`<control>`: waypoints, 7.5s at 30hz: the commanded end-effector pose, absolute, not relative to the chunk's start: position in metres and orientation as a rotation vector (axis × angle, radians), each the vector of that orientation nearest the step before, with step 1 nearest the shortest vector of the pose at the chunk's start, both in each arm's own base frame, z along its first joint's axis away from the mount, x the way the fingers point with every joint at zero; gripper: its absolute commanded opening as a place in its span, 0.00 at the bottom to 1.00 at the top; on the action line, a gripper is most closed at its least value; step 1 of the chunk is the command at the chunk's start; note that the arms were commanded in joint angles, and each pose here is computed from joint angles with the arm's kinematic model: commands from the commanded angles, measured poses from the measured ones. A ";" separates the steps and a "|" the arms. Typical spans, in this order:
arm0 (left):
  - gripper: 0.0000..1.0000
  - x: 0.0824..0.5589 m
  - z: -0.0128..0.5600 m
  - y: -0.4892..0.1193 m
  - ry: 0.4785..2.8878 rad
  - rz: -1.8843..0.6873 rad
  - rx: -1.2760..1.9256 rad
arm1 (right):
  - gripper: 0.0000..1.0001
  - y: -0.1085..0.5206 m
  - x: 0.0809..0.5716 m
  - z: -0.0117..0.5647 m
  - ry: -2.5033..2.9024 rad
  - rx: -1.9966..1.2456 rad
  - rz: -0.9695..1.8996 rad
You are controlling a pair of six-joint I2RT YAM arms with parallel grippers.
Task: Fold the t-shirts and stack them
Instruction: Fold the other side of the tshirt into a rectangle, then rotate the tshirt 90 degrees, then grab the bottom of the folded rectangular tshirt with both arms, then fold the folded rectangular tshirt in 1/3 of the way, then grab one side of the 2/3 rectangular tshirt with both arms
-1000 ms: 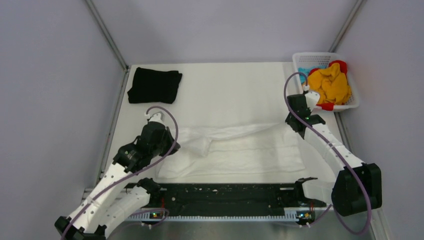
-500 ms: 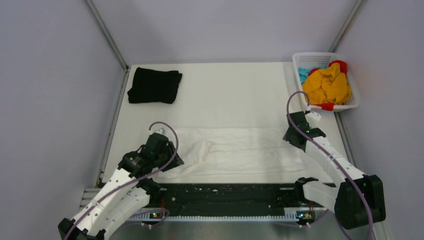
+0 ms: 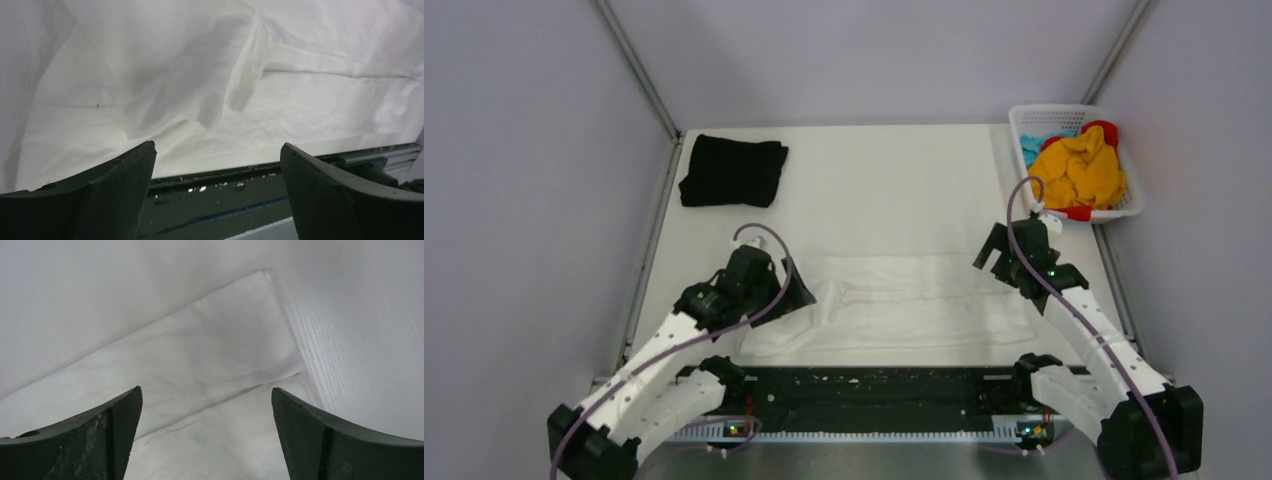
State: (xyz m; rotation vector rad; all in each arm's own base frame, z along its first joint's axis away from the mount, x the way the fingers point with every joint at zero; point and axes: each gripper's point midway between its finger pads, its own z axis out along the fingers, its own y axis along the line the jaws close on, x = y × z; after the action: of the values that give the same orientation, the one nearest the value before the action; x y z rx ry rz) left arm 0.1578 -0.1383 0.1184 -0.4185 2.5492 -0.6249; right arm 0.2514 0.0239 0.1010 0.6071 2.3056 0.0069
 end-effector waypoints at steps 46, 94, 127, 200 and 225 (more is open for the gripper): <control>0.99 0.663 0.039 -0.307 2.066 -1.117 -1.019 | 0.97 0.283 0.118 0.003 2.698 -0.432 0.984; 0.98 0.131 0.082 -0.208 2.604 -1.067 -0.274 | 0.83 0.222 0.089 0.026 2.673 0.212 1.045; 0.00 0.077 0.047 -0.222 2.738 -1.158 -0.186 | 0.00 0.237 0.055 0.030 2.707 0.119 1.157; 0.99 0.355 0.095 -0.179 2.549 -0.726 -0.420 | 0.92 0.219 0.354 0.098 2.254 0.232 0.698; 0.49 0.273 0.021 -0.203 2.730 -0.713 -0.456 | 0.65 0.217 0.260 0.026 2.432 0.380 0.757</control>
State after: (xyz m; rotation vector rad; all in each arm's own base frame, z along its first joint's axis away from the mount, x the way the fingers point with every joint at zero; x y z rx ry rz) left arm 0.2672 -0.2055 0.0310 -0.4452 2.7290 -0.7666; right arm 0.2568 0.2169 0.0387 0.3284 2.4090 0.8437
